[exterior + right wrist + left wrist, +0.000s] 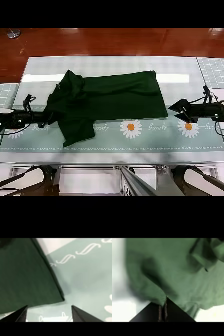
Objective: Fold the shirts.
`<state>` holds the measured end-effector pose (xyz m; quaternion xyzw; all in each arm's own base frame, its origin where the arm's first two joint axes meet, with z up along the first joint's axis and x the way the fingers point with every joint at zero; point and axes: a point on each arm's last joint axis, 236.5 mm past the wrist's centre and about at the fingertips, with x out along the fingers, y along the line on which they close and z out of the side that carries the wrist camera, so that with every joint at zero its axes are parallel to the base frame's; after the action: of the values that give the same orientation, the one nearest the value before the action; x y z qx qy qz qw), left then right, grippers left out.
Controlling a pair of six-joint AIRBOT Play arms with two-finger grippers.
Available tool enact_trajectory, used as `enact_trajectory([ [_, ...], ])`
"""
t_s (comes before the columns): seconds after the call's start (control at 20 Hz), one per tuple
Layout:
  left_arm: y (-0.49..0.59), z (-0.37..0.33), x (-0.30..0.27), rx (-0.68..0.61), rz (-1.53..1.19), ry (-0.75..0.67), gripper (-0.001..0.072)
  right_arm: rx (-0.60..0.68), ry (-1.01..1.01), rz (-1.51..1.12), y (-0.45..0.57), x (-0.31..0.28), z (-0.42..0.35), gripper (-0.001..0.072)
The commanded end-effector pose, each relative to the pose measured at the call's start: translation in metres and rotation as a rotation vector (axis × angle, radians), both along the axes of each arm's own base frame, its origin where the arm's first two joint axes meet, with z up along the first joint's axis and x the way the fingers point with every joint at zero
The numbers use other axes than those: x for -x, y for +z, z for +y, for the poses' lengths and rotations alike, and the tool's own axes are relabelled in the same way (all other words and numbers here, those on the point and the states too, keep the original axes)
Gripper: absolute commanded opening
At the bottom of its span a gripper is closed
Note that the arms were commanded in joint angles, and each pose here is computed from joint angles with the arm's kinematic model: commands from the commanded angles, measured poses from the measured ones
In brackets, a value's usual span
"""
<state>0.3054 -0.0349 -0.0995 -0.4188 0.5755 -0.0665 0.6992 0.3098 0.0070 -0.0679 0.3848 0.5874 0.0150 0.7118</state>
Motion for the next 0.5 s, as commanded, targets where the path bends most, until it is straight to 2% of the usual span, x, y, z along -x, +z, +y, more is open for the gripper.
enact_trajectory([
  [0.0,0.018,-0.008,-0.014,0.015,-0.048,-0.055,0.0018,-0.025,-0.008,0.056,-0.018,0.001,0.009,0.0622],
  [0.25,0.025,-0.008,-0.019,0.018,-0.064,-0.066,0.0018,-0.028,0.053,0.068,-0.034,-0.027,0.044,0.0622],
  [0.3,0.025,-0.008,-0.019,0.017,-0.065,-0.066,0.0018,-0.039,0.073,0.054,-0.032,-0.038,0.055,0.0599],
  [0.35,0.025,-0.008,-0.019,0.018,-0.064,-0.067,0.0018,-0.041,0.104,0.047,-0.030,-0.045,0.065,0.0523],
  [0.4,0.026,-0.012,-0.017,0.027,-0.060,-0.081,0.0018,-0.042,0.147,0.052,-0.031,-0.050,0.076,0.0355],
  [0.45,0.027,-0.019,-0.014,0.036,-0.055,-0.106,0.0018,-0.046,0.176,0.058,-0.032,-0.055,0.084,0.0151],
])
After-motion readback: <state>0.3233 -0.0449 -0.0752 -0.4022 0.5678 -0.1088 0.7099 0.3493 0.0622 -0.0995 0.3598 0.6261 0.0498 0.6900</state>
